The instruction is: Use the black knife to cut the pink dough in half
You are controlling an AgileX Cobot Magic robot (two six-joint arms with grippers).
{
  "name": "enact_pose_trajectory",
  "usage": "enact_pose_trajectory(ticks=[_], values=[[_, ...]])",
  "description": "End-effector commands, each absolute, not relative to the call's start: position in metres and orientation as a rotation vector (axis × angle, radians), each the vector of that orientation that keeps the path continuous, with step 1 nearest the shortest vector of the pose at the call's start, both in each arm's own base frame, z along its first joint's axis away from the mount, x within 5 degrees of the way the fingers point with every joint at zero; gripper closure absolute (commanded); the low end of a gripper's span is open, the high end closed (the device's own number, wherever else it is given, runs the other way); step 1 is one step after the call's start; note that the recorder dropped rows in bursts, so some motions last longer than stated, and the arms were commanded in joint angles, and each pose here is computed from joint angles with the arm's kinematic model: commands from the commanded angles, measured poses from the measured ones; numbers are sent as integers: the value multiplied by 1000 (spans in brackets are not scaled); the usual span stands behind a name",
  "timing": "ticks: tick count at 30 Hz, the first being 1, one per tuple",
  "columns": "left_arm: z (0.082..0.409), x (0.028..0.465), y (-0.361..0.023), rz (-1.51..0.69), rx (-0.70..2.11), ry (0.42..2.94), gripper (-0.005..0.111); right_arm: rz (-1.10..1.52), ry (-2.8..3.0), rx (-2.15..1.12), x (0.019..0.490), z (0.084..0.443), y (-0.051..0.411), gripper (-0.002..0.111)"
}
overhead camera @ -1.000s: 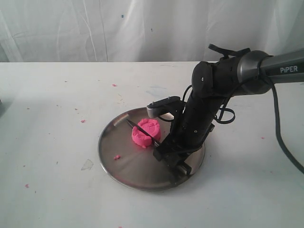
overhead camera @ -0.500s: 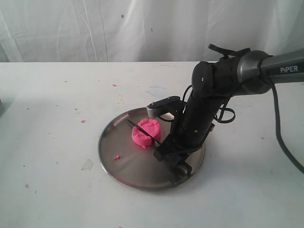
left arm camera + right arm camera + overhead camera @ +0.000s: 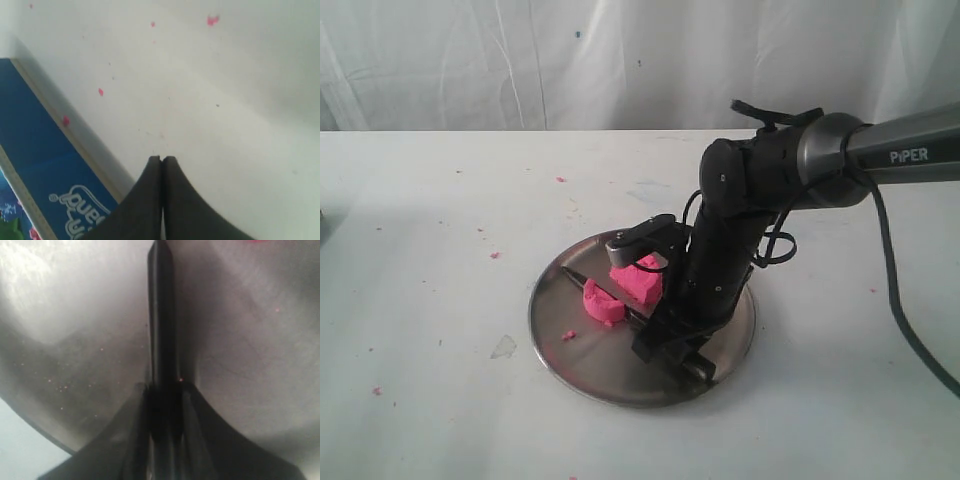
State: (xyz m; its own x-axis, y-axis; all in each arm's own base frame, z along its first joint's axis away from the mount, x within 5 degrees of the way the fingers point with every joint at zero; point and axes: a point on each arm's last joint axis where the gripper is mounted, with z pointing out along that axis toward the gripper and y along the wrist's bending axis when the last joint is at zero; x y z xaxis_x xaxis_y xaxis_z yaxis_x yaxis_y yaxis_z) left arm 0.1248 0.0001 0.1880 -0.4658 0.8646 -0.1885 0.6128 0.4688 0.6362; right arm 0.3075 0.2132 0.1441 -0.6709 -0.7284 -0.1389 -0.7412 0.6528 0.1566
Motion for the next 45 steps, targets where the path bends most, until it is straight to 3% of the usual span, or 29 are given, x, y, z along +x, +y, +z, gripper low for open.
enact_pose_trajectory(ticks=[1,17,28,31,36,40,45], values=[[189,126,-3,665,1236,2171,107,275,2796,-1326,303,142,214,108],[189,126,-3,664,1234,2172,107,-121,2811,-1150,318,142,195,108],[189,126,-3,664,1234,2172,107,-166,2825,-1069,320,143,193,108],[187,125,-2,663,1239,2177,107,-112,2822,-1031,319,159,197,108],[183,123,-1,675,1264,2177,107,-5,2731,-1002,314,216,199,108],[183,123,-2,674,1266,2172,107,-129,2588,-1010,308,259,180,108],[183,123,-2,673,1264,2176,107,-173,2531,-794,316,269,150,108]])
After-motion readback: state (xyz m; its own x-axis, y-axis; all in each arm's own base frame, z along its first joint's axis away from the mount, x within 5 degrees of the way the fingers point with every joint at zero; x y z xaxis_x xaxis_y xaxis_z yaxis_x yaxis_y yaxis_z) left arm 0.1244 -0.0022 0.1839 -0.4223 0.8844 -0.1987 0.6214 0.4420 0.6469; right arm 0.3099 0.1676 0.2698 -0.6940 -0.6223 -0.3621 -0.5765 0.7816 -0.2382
